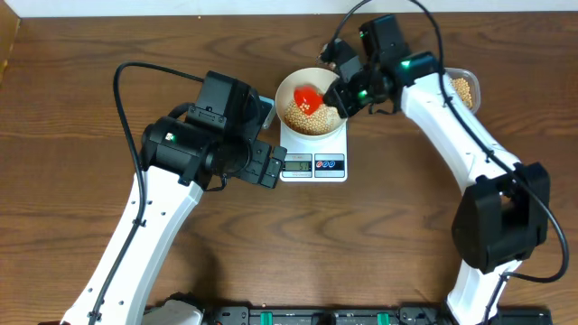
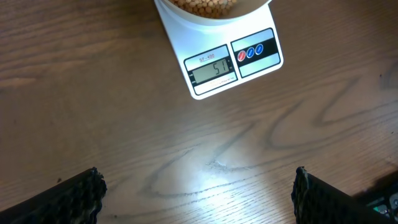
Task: Scoop item into bowl and weigh 50g on scale
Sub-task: 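Lift the red scoop out of the bowl and carry it right to the tub, then lower the red scoop with the right gripper beside the soybean tub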
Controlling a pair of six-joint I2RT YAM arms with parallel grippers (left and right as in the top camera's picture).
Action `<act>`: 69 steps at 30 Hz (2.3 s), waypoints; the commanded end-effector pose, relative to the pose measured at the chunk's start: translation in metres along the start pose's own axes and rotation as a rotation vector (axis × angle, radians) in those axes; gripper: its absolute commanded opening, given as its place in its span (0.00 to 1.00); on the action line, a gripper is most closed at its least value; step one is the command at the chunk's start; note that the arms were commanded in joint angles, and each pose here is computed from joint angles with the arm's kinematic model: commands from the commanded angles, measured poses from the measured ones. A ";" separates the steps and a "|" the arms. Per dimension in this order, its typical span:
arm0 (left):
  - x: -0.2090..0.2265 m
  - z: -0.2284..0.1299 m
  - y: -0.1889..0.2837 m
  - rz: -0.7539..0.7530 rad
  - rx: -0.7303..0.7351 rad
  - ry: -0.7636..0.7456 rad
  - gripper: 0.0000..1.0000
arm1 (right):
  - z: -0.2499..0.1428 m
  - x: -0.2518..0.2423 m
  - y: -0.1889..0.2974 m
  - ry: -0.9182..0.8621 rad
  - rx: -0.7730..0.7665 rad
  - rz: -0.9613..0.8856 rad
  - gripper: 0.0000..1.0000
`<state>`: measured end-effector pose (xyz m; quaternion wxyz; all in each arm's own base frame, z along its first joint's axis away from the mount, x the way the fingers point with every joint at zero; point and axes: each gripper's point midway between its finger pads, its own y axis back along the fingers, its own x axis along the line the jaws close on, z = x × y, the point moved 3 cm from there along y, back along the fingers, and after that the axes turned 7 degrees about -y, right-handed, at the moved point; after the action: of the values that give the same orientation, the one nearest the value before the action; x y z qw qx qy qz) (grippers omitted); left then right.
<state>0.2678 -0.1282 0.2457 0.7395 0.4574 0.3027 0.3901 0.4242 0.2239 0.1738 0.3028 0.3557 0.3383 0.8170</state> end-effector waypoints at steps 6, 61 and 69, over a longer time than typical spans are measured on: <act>0.001 -0.003 0.000 0.009 0.007 -0.014 0.98 | 0.009 -0.004 0.021 -0.101 -0.056 0.166 0.01; 0.001 -0.003 0.000 0.009 0.007 -0.014 0.98 | -0.077 -0.195 0.192 -0.384 -0.086 -0.411 0.01; 0.001 -0.003 0.000 0.009 0.007 -0.014 0.98 | -0.054 -0.183 0.175 -0.212 -0.039 -0.538 0.01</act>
<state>0.2677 -0.1282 0.2456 0.7395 0.4575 0.3028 0.3901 0.4390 -0.0354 0.1950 0.5276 0.3876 0.3358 0.6773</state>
